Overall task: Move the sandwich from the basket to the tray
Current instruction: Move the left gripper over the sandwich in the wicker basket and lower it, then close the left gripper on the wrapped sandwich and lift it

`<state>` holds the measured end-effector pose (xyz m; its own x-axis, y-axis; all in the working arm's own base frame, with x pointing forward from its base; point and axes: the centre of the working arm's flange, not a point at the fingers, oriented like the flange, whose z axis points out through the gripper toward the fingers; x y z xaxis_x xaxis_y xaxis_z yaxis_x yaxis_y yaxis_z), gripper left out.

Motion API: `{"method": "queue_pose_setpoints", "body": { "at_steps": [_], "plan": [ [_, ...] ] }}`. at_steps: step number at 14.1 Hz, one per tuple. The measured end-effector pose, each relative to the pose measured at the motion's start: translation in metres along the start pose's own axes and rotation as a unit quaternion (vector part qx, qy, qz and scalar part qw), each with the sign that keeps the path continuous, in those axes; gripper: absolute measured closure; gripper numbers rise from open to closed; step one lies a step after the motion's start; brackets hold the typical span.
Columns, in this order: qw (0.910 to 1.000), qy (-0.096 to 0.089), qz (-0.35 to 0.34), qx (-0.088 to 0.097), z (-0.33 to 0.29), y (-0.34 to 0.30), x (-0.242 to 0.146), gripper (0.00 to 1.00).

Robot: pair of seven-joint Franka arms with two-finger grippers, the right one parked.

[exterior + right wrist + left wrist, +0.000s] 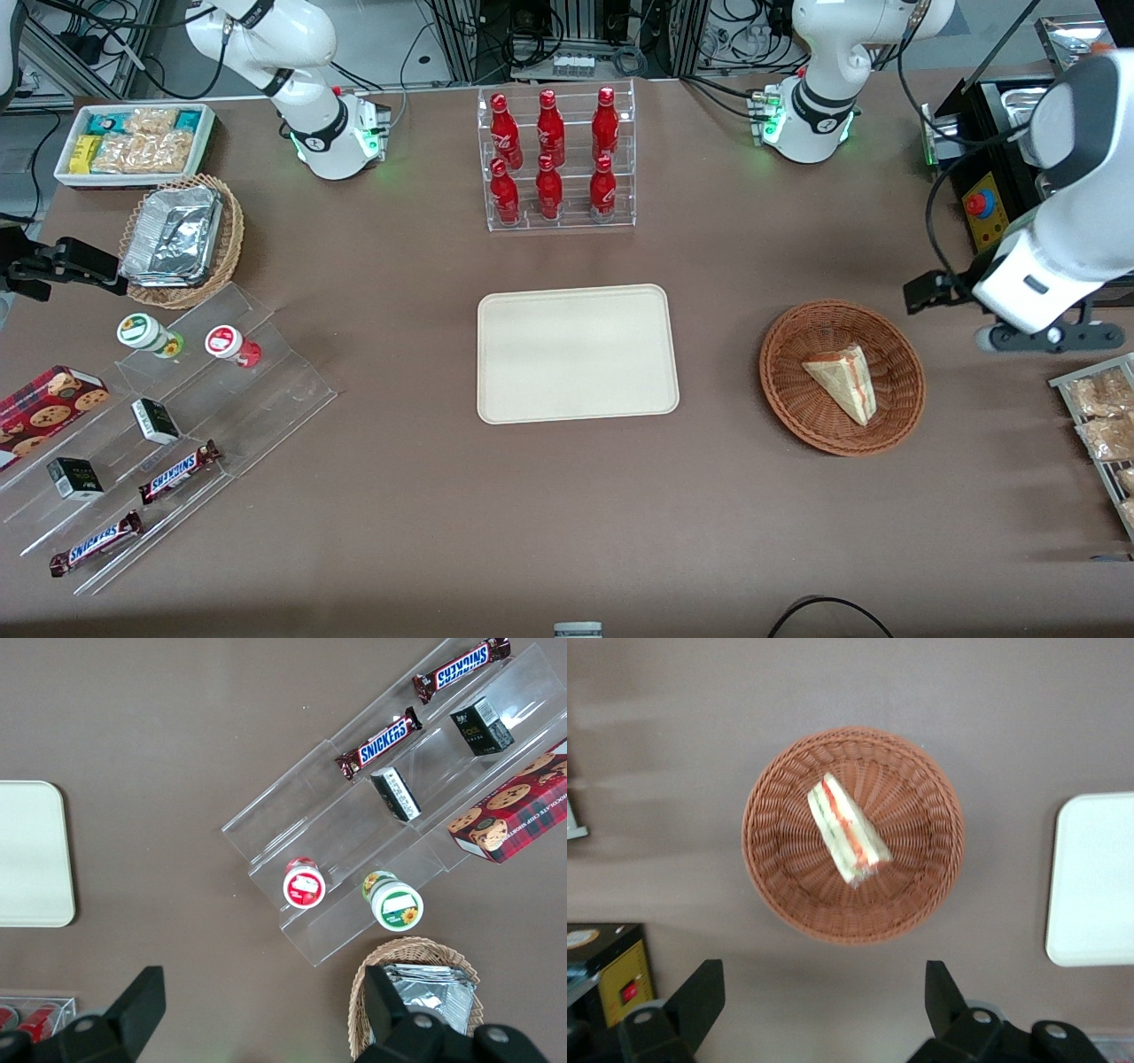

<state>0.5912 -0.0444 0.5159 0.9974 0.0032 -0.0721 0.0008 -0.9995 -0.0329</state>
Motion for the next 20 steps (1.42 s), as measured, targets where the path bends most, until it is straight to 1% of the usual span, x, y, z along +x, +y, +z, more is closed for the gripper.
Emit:
{"method": "queue_pose_setpoints", "body": {
  "at_steps": [2,5,9,13,16,20],
  "plan": [
    [0.9997,0.017,-0.016,-0.002,0.030,0.001,0.004,0.00],
    [0.9975,0.034,-0.062,-0.006,0.074,0.003,0.004,0.00],
    [0.9929,0.057,-0.103,-0.013,0.126,0.005,-0.004,0.00],
    [0.9887,0.059,-0.137,-0.017,0.160,0.006,-0.008,0.00],
    [0.9855,0.065,-0.156,-0.020,0.180,0.006,-0.014,0.00],
    [0.9805,0.062,-0.185,-0.022,0.205,0.006,-0.018,0.00]
  ]
}}
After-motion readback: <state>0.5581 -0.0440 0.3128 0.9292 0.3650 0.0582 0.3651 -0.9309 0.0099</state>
